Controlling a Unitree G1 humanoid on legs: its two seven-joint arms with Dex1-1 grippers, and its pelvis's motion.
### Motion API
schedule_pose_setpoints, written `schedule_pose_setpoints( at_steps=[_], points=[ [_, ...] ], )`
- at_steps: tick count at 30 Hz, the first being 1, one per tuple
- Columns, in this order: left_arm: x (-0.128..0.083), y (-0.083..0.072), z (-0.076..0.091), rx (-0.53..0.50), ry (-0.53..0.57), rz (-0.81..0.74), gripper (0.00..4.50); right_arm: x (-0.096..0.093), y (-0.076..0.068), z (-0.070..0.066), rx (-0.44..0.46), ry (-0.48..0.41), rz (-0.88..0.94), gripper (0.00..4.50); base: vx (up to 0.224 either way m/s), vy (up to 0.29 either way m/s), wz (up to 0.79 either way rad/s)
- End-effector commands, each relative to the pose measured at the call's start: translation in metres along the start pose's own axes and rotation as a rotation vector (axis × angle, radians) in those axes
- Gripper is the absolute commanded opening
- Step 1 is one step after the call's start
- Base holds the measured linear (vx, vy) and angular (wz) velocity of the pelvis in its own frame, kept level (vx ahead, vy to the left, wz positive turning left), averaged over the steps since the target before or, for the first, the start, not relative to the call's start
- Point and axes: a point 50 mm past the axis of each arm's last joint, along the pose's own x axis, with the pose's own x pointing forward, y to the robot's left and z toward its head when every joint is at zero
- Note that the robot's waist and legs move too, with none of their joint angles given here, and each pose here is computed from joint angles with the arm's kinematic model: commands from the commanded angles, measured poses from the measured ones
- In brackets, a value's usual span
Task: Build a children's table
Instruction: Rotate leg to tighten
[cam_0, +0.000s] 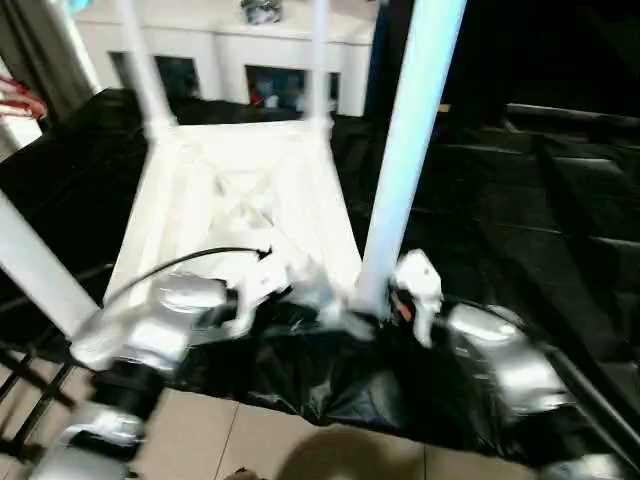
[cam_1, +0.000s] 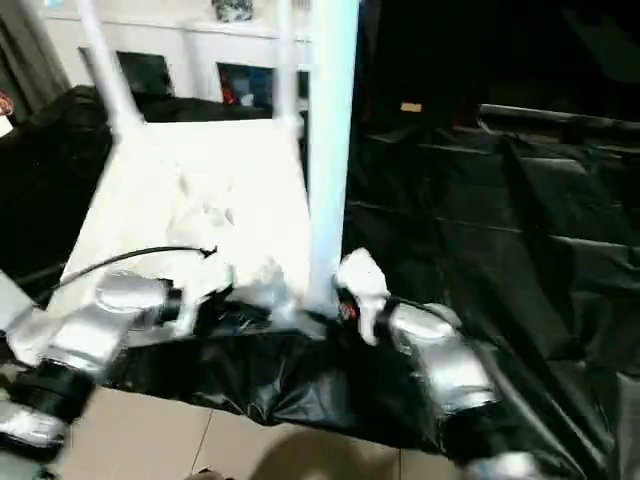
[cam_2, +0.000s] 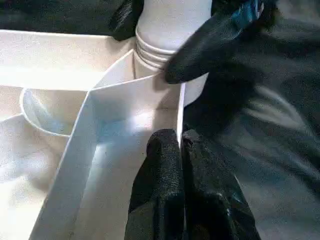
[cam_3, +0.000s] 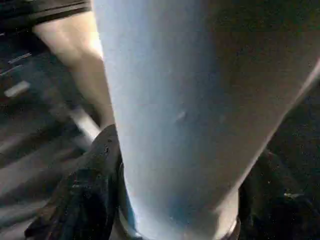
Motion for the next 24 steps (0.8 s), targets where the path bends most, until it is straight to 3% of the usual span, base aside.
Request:
schedule_pose_setpoints(
  at_steps=[1, 7, 10, 11, 16, 18, 24],
  points=[
    [0.007, 0.004, 0.005, -0.025, -0.018, 0.118, 0.0, 0.011, 0.008, -0.005, 0.019, 0.034, -0.044, 2.65, 0.0, 0.0, 0.0],
    [0.032, 0.002, 0.018, -0.073, -0.048, 0.24, 0.0, 0.034, 0.022, -0.004, 0.087, 0.032, -0.18, 2.65, 0.0, 0.0, 0.0],
    [0.042, -0.005, 0.025, -0.064, -0.07, 0.208, 0.0, 0.046, 0.036, 0.002, 0.055, 0.012, -0.153, 2.65, 0.0, 0.0, 0.0],
    [0.042, -0.006, 0.025, -0.056, -0.069, 0.194, 0.0, 0.047, 0.038, 0.003, 0.05, 0.002, -0.139, 3.0, 0.0, 0.0, 0.0],
    [0.033, -0.006, 0.021, -0.027, -0.062, 0.146, 0.0, 0.042, 0.03, 0.007, 0.111, -0.038, -0.134, 3.43, 0.0, 0.0, 0.0],
    [0.023, -0.006, 0.016, -0.004, -0.053, 0.084, 0.0, 0.035, 0.022, 0.008, 0.056, -0.033, -0.108, 3.69, 0.0, 0.0, 0.0],
    [0.005, -0.004, 0.01, 0.028, -0.02, -0.02, 0.0, 0.017, 0.014, 0.009, -0.004, -0.031, 0.058, 3.69, 0.0, 0.0, 0.0]
  ],
)
